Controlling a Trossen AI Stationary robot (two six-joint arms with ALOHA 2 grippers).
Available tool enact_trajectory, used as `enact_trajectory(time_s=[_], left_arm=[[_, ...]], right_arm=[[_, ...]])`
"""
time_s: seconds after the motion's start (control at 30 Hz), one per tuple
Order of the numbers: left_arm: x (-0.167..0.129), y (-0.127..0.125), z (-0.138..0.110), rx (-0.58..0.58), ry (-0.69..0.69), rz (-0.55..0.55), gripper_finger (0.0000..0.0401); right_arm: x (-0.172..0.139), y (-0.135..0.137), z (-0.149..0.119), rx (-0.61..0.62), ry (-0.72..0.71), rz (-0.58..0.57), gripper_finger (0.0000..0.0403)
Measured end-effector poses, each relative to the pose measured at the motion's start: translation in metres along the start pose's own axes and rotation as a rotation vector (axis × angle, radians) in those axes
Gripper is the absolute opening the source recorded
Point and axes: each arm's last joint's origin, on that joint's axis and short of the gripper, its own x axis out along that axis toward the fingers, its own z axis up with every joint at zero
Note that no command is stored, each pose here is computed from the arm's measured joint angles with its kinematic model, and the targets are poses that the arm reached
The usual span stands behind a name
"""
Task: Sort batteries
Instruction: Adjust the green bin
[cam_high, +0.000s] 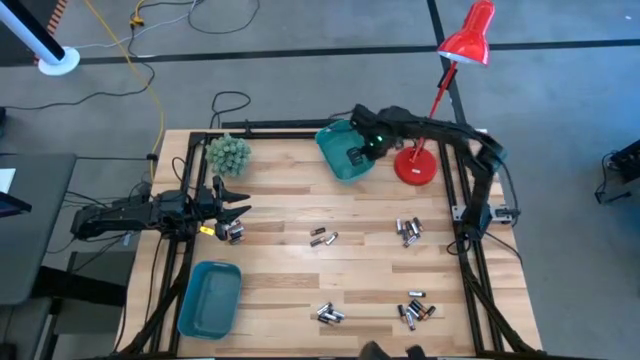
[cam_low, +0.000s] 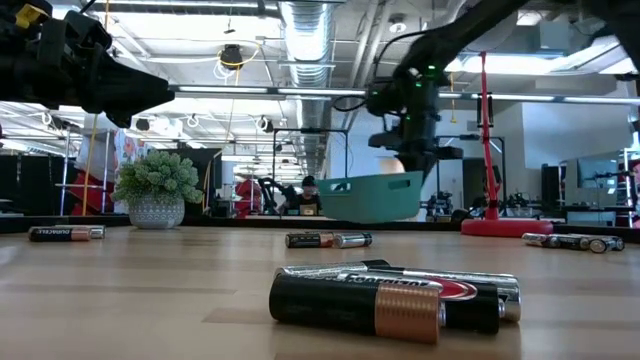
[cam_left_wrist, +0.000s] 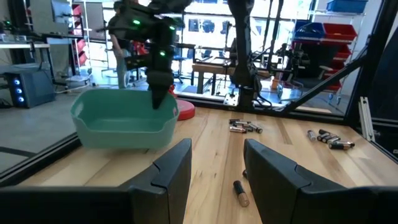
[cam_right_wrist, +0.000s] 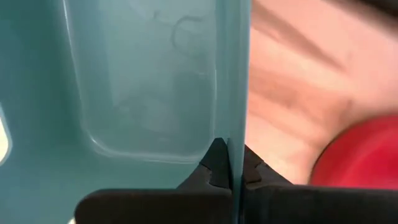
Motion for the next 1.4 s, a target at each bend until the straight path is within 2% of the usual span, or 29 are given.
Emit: enact_trajectory(time_s=[0.13,0.37,0.67,0.97,1.4], left_arm=[[0.0,0.0,0.0,0.0,0.0,0.0,0.0144],[0.0,0.0,0.0,0.0,0.0,0.0,0.0144],[0.0,0.0,0.0,0.0,0.0,0.0,0.0144],[0.0,0.0,0.0,0.0,0.0,0.0,0.0144],[0.0,0.0,0.0,0.0,0.0,0.0,0.0144]], right_arm=[[0.009,-0.009,-0.021,0.171,-0.04,0.041,0.0005],[0.023,-0.02,-0.048,0.334,0.025,0.034,0.0006],[0.014,-0.007,-0.062,0.349,0.054,0.071,0.0007],[0.014,-0.006,-0.067,0.454,0.073,0.039,0.0007],[0.014,-0.003,-0.07,0.458,0.077,0.029,0.0017]])
